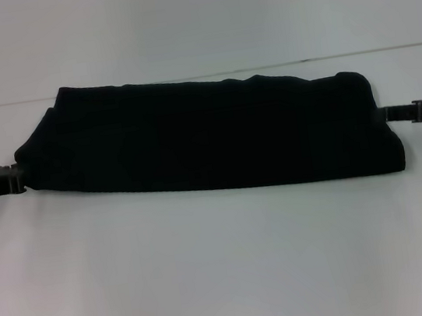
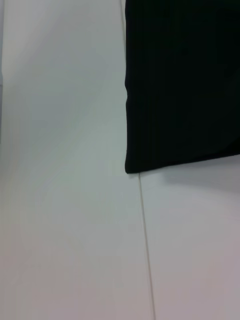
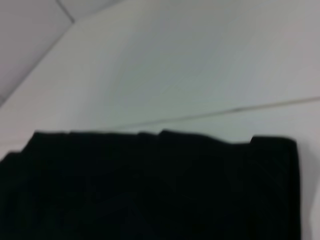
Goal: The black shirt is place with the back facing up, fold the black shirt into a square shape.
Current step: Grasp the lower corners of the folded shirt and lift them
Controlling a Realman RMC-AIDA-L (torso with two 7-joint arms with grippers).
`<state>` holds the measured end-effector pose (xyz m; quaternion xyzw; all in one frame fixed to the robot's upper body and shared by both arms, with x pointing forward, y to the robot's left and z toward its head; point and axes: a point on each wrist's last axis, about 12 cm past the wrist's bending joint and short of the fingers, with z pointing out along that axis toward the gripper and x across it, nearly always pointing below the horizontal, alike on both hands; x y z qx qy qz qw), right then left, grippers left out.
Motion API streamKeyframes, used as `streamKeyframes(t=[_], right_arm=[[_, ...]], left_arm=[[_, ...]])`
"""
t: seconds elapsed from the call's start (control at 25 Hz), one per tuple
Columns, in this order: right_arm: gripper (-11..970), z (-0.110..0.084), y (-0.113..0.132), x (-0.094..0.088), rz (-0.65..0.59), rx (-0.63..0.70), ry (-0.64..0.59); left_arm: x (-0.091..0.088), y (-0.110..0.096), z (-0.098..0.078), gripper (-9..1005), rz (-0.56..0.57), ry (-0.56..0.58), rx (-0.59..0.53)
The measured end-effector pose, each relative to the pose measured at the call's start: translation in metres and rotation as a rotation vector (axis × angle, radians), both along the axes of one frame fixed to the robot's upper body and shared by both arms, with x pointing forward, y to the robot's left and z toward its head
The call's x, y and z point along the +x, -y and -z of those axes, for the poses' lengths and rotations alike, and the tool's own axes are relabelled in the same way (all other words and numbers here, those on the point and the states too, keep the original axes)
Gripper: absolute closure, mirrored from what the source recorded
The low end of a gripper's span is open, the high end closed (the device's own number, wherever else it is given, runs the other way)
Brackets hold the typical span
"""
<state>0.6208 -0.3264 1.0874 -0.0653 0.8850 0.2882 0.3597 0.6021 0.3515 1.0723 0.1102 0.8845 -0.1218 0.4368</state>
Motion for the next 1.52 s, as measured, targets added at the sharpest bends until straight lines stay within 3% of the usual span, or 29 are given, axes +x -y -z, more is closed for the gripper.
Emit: streamKeyframes(t=[0.68,1.16,1.52], right_arm=[[416,0.015,-0.002,-0.017,-0.06,-0.021,-0.09],[502,0.02,-0.012,-0.017,-0.078,-0.043,-0.078],[781,0.021,-0.009,-0.021,-0.086,-0.032,-0.057]], left_arm=[[0.0,0.0,-0.006,994,0.019,0.011,-0.003],[0.001,0.002,-0.005,993,0.024,0.008,-0.004],[-0.004,0.002,-0.001,993,0.026,-0.004,-0.019]])
